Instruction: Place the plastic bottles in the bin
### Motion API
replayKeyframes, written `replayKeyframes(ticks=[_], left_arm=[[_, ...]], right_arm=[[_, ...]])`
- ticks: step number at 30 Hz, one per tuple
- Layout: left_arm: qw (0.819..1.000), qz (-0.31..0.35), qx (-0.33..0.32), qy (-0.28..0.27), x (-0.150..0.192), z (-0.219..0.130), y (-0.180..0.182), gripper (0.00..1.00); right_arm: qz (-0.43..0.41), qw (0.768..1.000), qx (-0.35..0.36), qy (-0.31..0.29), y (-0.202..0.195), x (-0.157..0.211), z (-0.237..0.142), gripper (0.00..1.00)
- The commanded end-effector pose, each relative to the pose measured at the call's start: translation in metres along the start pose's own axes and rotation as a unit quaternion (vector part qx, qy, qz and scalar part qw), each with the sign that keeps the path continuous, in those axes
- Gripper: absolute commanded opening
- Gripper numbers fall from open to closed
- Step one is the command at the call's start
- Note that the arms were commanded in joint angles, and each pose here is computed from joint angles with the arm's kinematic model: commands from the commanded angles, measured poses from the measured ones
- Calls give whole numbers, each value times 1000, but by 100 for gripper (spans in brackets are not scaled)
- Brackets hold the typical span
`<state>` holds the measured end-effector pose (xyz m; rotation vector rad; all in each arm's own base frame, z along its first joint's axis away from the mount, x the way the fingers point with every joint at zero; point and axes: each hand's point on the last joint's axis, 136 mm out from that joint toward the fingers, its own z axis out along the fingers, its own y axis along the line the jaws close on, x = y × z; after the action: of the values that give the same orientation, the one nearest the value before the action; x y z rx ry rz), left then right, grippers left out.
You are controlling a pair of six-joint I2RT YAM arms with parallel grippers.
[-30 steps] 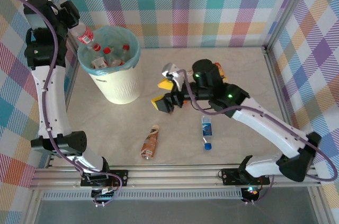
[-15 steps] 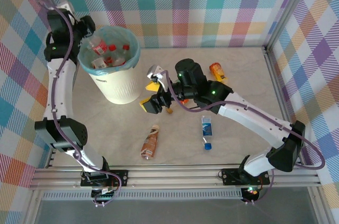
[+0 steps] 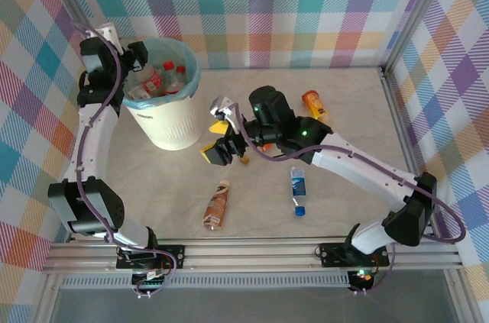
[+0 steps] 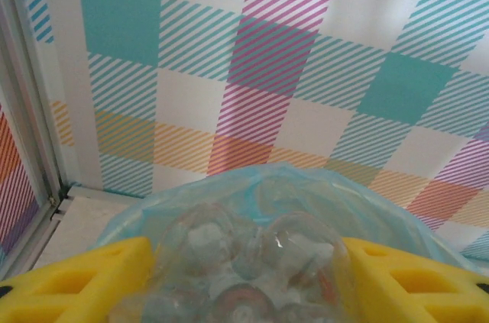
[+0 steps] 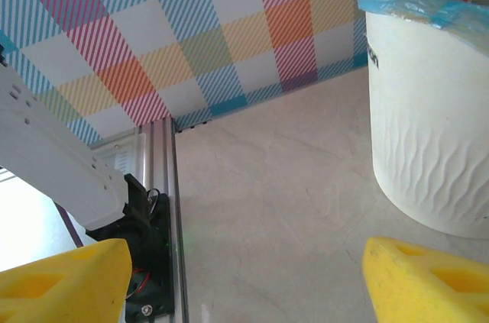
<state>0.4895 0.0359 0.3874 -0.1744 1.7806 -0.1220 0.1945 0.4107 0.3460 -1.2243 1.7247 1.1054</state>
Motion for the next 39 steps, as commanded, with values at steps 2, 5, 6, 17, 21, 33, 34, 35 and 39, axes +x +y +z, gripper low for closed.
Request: replayKeyframes(ticks=[2, 5, 6, 17, 21, 33, 34, 35, 39], left_arm=[[998, 61, -22, -1, -4, -2, -5, 44], [997, 67, -43, -23, -28, -5, -3, 44], [996, 68, -50, -30, -35, -6, -1, 43], [996, 53, -67, 15, -5, 21, 10, 44], [996, 45, -60, 39, 22, 24, 11, 47], [993, 46, -41, 105, 68, 36, 10, 53], [992, 45, -39, 109, 71, 36, 10, 54], [992, 45, -38, 110, 72, 37, 9, 54], [988, 42, -24, 144, 93, 36, 7, 58]], right_arm=[[-10, 1000, -8, -2, 7, -5, 0, 79], [-12, 1000, -8, -1, 8, -6, 0, 80], [-13, 1000, -7, -1, 7, -6, 0, 79], [-19, 1000, -6, 11, 7, 0, 1, 79], [-16, 1000, -8, 19, 6, 5, 3, 79], [-6, 999, -12, 32, 3, 15, 10, 80], [-6, 999, -11, 32, 3, 16, 11, 80], [-5, 999, -12, 34, 3, 17, 11, 80], [-4, 999, -14, 35, 3, 18, 11, 80]])
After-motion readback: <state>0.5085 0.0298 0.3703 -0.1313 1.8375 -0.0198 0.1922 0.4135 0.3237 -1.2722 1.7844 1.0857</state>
